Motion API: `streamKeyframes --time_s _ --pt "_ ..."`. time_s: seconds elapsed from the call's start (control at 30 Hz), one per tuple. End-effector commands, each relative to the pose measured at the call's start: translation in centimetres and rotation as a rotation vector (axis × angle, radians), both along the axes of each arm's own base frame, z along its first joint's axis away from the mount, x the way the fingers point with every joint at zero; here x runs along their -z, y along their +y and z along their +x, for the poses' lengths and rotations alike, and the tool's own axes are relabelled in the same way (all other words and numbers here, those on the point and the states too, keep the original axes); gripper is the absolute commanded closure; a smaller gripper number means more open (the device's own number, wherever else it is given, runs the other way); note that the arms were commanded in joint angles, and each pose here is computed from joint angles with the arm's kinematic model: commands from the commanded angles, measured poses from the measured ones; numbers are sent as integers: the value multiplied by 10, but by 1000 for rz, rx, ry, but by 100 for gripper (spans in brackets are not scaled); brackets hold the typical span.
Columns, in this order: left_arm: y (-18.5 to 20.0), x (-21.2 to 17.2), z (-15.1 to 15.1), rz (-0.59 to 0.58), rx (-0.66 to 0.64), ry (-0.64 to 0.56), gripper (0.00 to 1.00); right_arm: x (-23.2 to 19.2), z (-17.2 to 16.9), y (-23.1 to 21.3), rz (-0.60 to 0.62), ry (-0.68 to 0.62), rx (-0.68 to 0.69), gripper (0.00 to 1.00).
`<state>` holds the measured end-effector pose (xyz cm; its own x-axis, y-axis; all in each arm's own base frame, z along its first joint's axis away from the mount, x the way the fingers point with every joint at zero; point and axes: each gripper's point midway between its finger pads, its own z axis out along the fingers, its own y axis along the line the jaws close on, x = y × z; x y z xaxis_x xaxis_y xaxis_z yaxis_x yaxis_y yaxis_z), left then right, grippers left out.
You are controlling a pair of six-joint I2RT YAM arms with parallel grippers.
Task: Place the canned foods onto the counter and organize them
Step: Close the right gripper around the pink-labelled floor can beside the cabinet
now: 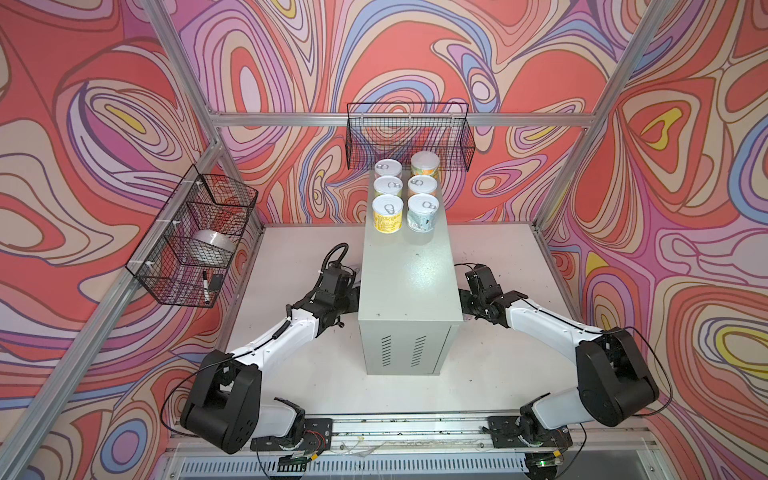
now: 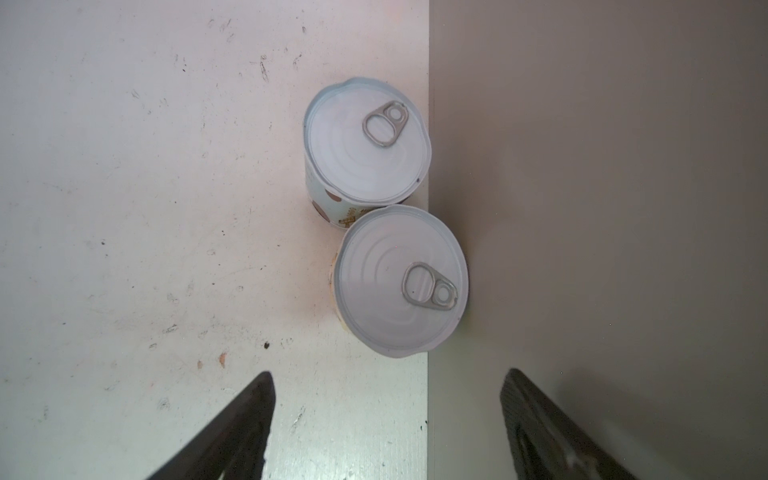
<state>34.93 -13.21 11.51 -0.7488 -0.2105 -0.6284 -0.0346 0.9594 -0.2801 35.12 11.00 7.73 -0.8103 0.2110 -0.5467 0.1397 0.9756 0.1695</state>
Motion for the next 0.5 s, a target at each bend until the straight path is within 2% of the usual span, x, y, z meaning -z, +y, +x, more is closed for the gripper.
streamKeyframes --time_s 0.0,0.2,0.47 --pt "-8 -17 6 -37 12 -39 14 0 11 3 3 -15 1 5" --pt "-8 -17 6 -35 11 -34 14 11 17 -2 -28 6 35 10" --pt "-7 -15 5 -30 10 -30 14 23 30 -1 -47 12 50 10"
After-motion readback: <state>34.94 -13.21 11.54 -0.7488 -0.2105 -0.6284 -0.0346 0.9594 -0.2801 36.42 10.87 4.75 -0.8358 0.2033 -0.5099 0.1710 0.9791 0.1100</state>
